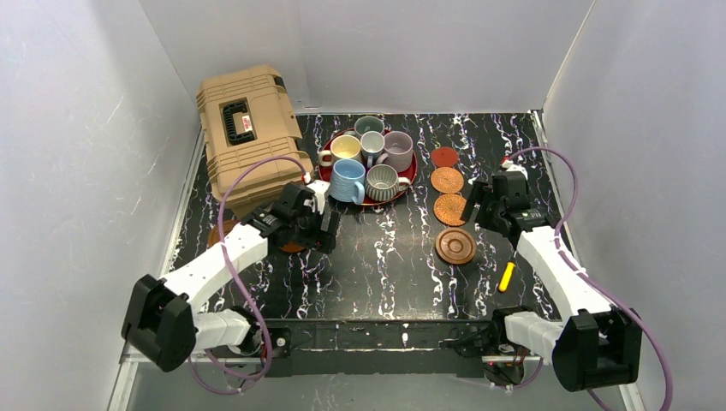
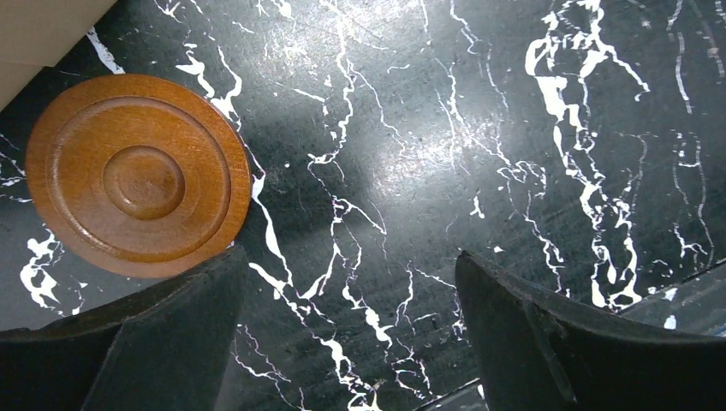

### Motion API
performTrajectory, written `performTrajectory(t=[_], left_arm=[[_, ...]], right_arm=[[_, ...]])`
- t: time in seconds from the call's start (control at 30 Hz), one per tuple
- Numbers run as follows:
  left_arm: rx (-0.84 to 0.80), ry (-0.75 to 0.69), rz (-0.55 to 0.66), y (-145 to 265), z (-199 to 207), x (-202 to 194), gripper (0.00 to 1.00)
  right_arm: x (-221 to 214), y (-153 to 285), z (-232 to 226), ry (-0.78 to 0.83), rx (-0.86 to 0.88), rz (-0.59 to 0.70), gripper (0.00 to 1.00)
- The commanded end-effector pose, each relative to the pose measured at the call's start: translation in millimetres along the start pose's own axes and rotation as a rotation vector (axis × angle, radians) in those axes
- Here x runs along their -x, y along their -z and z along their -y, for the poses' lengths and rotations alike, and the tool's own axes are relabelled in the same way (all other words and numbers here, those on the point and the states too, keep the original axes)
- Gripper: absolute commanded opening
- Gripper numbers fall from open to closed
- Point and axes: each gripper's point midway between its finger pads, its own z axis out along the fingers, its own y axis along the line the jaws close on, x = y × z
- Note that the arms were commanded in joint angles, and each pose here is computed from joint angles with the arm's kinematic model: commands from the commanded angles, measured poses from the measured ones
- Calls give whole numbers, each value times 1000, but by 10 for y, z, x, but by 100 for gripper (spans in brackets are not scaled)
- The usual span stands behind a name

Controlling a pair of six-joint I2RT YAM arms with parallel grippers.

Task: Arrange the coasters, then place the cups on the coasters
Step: Move the coaster to the center of the board.

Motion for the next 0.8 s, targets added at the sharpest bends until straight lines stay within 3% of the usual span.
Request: performTrajectory(t=[0.0, 0.2, 0.77], left_arm=[[-9, 4, -55, -63, 35, -3, 88], [107, 8, -120, -184, -170, -94, 86], [132, 0, -209, -416, -220, -203, 73]], right_arm=[[-101, 22, -34, 18, 61, -12, 92], [-132, 32, -42, 23, 78, -16, 92], [-87, 94, -73, 24, 103, 3, 93]])
